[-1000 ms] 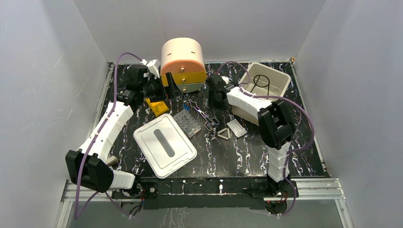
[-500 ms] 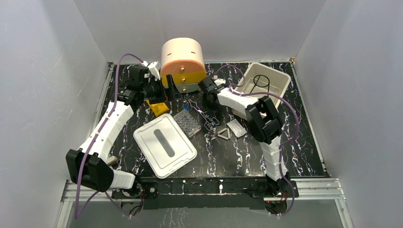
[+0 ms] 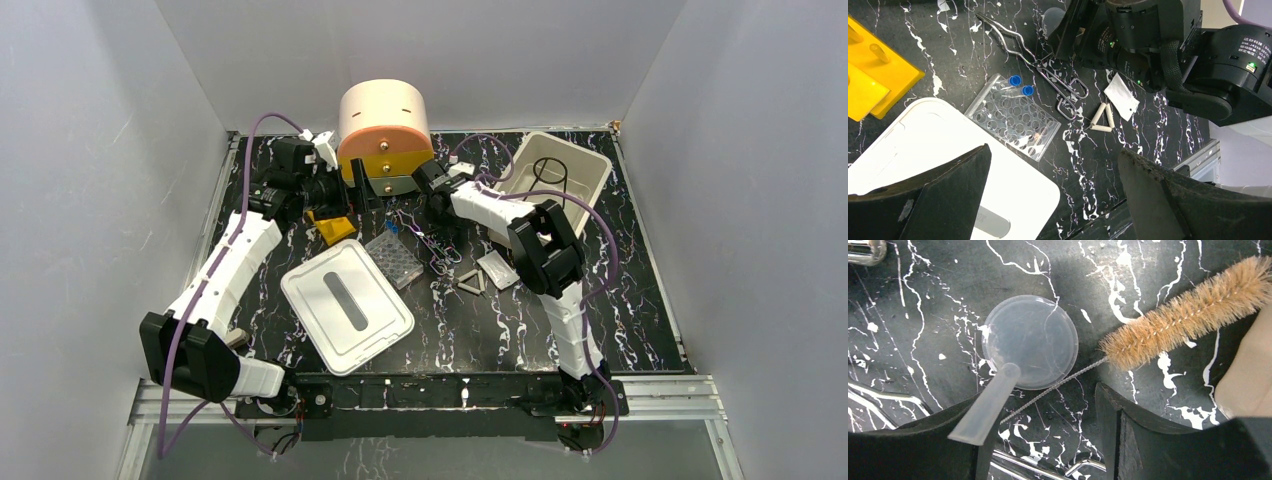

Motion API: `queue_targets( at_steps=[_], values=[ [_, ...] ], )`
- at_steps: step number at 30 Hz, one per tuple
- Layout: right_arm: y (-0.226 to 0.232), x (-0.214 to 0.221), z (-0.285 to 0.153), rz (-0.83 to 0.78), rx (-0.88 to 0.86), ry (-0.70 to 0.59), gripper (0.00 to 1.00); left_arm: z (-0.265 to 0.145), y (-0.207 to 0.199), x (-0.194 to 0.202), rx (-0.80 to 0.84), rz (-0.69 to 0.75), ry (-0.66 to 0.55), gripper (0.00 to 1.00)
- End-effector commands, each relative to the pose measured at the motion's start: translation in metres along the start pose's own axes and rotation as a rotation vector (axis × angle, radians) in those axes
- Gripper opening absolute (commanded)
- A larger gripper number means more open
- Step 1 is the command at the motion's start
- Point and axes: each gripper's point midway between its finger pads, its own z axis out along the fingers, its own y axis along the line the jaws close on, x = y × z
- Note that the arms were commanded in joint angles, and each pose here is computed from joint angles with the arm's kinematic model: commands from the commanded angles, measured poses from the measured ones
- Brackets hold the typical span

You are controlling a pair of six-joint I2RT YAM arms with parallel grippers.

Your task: Organize the chemistry lab equipment

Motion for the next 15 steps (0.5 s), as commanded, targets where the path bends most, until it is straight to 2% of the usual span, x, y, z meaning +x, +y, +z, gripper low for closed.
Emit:
queue_targets(
  at_steps=[1, 11, 15],
  values=[
    [-0.013, -0.007, -0.002, 0.033, 0.085, -0.038, 0.72, -0.005, -0.008, -0.005, 0.02, 0.021, -0.002, 0.98],
    [-0.023, -0.003, -0.002, 0.042, 0.126, -0.05, 0.43, -0.006, -0.009, 0.002, 0.035, 0.016, 0.013, 0.98],
    [-0.021, -0.004, -0.008, 0.04, 0.106, -0.063, 0.36, -0.007, -0.009, 0.005, 0.037, 0.016, 0.015, 0.98]
  ],
)
